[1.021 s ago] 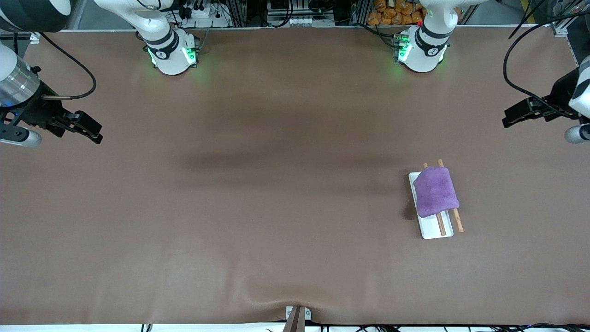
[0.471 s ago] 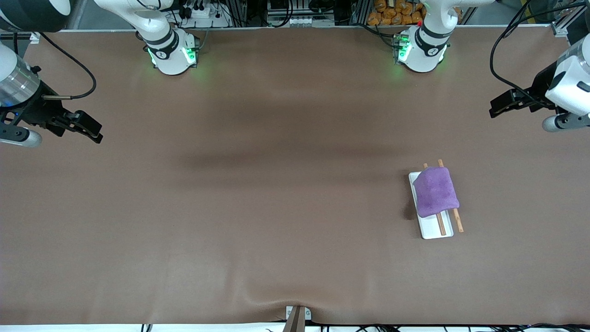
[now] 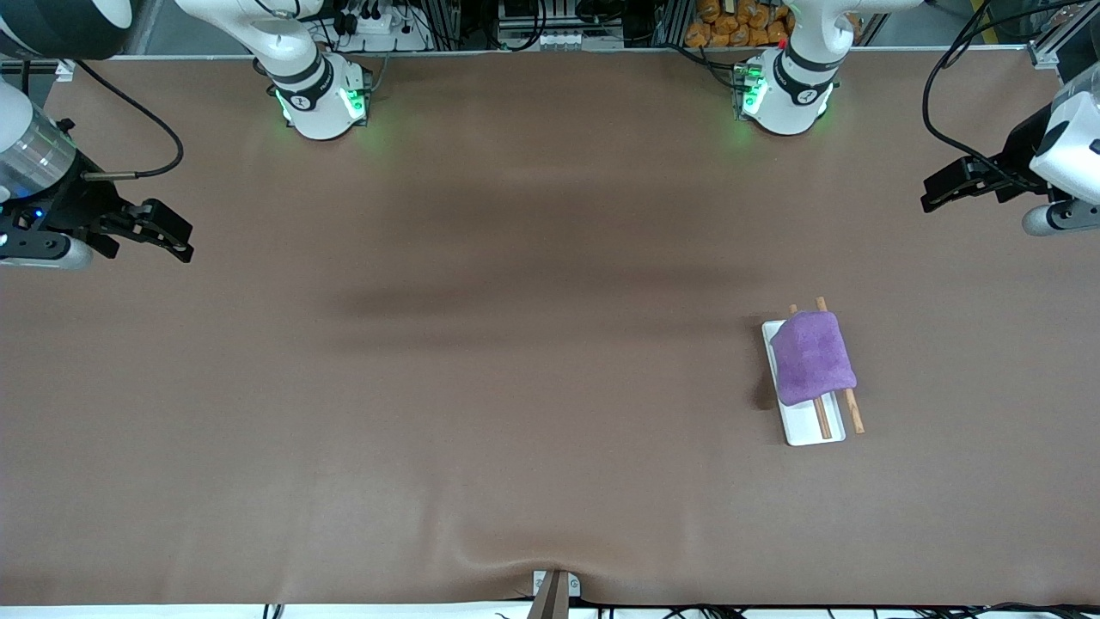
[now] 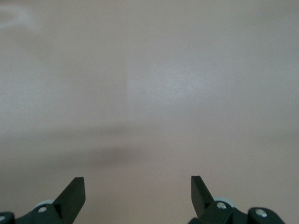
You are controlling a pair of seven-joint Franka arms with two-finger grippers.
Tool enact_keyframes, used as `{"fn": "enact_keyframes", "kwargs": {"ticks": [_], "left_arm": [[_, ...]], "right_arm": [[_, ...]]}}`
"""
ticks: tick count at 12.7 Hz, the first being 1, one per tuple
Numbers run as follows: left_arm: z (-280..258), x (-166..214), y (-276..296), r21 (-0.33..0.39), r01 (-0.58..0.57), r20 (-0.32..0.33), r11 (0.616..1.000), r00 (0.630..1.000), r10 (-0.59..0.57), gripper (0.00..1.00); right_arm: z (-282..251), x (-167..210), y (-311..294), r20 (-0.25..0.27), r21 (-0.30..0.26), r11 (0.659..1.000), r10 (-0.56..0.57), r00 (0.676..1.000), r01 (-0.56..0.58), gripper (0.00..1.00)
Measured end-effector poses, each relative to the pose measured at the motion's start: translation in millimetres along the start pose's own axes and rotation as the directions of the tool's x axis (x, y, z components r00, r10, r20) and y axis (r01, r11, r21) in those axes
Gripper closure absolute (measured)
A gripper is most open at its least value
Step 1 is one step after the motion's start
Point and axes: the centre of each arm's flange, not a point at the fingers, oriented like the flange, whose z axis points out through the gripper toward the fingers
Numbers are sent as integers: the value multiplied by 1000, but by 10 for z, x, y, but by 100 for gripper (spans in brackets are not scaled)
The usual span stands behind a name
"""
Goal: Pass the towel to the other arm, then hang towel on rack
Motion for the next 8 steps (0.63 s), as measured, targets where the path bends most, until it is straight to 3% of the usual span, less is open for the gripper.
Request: {"fn": "enact_keyframes", "kwargs": {"ticks": [8], "left_arm": [[-142,-7,6,-5,-1,-30,1000,1000,1,0]], "right_arm": [[-21,4,10,-4,0,1000,-5,1000,5,0]]}}
